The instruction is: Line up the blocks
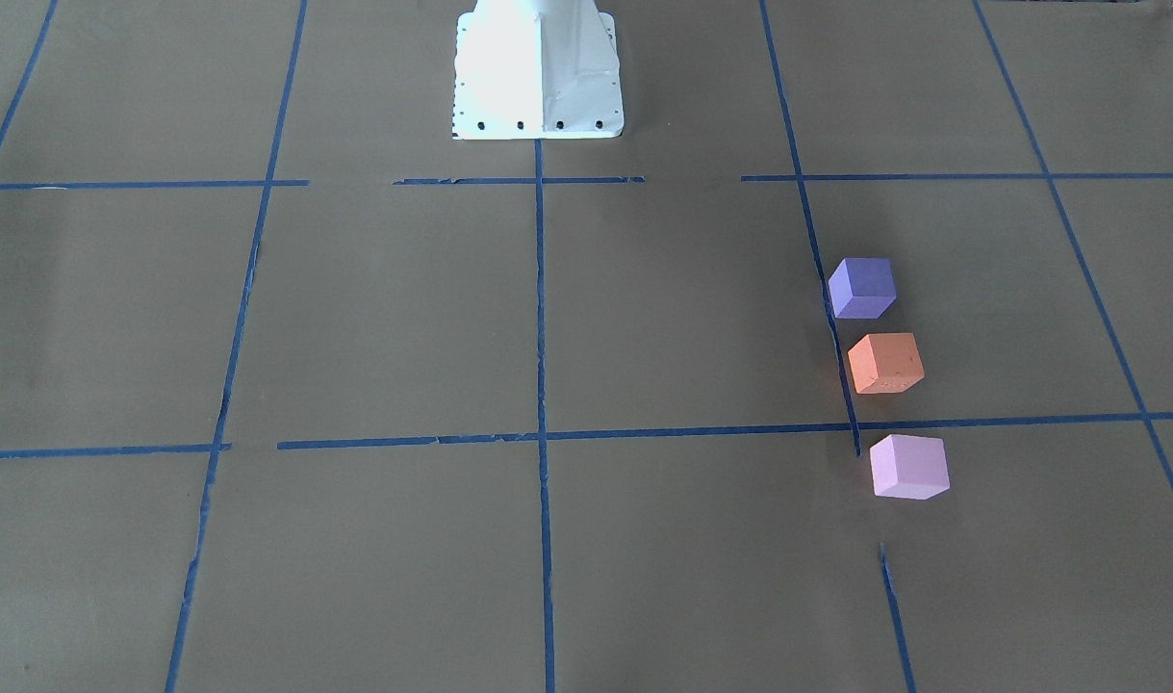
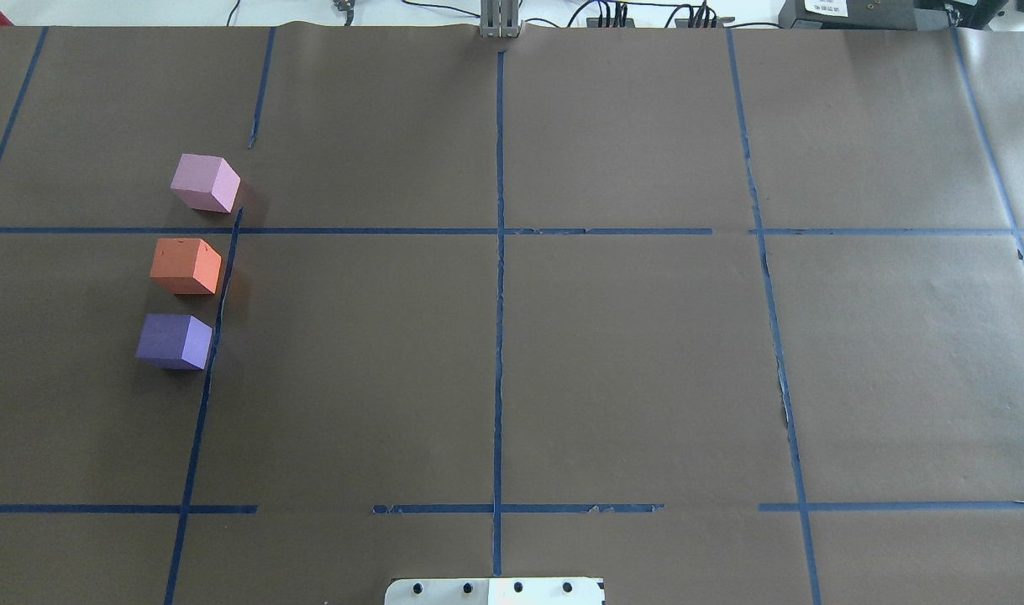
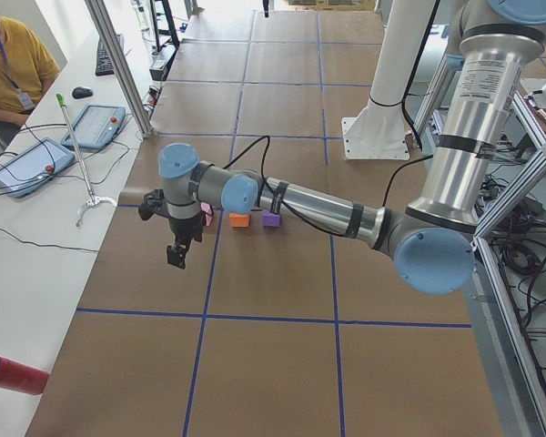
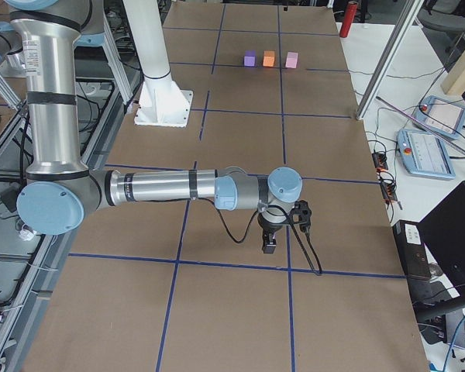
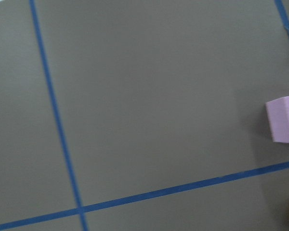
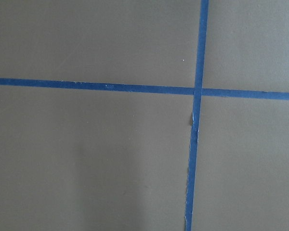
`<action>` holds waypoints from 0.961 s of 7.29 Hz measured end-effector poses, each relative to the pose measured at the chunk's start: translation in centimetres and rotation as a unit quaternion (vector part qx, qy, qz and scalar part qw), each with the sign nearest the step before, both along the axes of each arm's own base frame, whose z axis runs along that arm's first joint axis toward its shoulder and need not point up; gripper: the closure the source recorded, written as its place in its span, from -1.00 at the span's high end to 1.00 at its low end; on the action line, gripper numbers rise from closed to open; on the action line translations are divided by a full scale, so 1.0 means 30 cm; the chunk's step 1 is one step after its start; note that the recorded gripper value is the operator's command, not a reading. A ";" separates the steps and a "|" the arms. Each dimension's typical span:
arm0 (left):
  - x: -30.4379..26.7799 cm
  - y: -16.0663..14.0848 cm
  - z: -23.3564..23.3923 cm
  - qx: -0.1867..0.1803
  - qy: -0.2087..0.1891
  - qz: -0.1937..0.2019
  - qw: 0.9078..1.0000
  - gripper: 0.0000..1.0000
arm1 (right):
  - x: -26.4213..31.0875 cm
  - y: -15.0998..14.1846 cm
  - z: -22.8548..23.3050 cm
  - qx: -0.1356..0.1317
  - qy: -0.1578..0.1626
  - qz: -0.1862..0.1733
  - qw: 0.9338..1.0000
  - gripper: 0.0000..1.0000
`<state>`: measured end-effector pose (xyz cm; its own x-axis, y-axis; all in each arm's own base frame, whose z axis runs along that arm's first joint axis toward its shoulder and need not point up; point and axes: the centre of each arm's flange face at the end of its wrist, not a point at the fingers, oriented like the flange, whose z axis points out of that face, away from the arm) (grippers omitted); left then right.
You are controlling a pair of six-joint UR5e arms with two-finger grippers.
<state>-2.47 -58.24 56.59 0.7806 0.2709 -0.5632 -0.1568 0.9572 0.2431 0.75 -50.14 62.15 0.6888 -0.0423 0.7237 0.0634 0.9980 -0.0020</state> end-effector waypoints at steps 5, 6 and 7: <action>-0.135 0.193 0.239 -0.037 0.040 0.014 0.998 1.00 | 0.000 0.000 0.000 0.000 0.000 0.000 1.000 1.00; -0.136 0.192 0.237 -0.046 0.043 0.002 0.998 1.00 | 0.000 0.000 0.000 0.000 0.000 0.000 1.000 1.00; -0.136 0.193 0.235 -0.048 0.042 -0.003 0.998 1.00 | 0.000 0.000 0.000 0.000 0.000 0.000 1.000 1.00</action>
<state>-6.55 -52.46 63.64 0.7311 0.2088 -0.6495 -0.1348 0.9775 0.1625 0.75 -50.14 62.16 0.6888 -0.0422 0.7237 0.0634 0.9980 -0.0022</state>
